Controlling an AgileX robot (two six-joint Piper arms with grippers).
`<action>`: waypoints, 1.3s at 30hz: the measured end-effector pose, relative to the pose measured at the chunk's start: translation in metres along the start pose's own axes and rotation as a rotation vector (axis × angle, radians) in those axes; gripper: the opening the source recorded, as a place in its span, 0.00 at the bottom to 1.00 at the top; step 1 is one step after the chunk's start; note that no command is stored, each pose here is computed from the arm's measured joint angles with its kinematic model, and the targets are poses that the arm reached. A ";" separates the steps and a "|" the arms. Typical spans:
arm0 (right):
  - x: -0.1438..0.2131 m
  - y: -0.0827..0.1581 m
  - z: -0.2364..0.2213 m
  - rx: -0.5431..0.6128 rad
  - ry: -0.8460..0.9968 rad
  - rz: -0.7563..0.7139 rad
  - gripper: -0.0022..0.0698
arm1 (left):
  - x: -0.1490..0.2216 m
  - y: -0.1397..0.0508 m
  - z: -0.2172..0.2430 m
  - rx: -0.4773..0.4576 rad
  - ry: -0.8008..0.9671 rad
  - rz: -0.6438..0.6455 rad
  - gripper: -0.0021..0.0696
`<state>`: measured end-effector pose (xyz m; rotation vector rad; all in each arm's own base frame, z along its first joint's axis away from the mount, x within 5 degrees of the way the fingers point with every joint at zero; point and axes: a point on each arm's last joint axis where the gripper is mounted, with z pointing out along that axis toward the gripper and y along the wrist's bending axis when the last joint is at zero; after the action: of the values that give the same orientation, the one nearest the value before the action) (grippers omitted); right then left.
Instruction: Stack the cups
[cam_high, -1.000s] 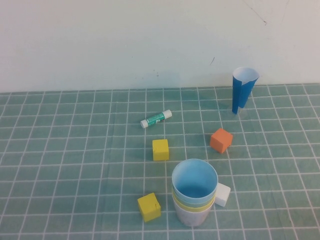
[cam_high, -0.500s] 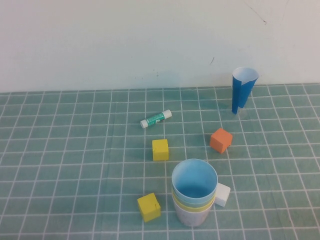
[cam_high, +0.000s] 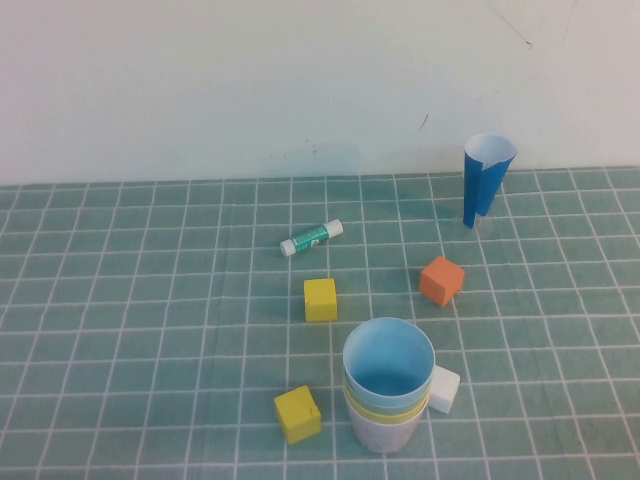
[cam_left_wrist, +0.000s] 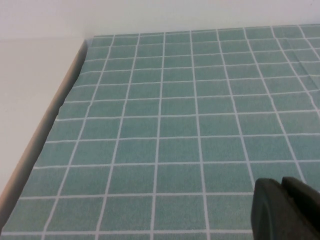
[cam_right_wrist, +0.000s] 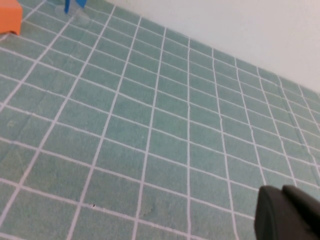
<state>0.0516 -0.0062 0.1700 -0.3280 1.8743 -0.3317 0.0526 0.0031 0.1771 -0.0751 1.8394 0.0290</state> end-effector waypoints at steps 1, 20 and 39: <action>0.000 0.000 0.000 0.000 0.000 0.000 0.03 | 0.000 0.000 0.000 0.007 0.000 0.003 0.03; 0.000 0.000 0.000 0.000 0.000 0.000 0.03 | 0.000 -0.002 0.000 0.028 0.003 0.007 0.03; 0.000 0.000 0.000 0.000 0.000 0.000 0.03 | 0.000 -0.002 0.000 0.028 0.003 0.007 0.03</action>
<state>0.0516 -0.0062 0.1700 -0.3280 1.8748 -0.3317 0.0526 0.0016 0.1769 -0.0492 1.8426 0.0083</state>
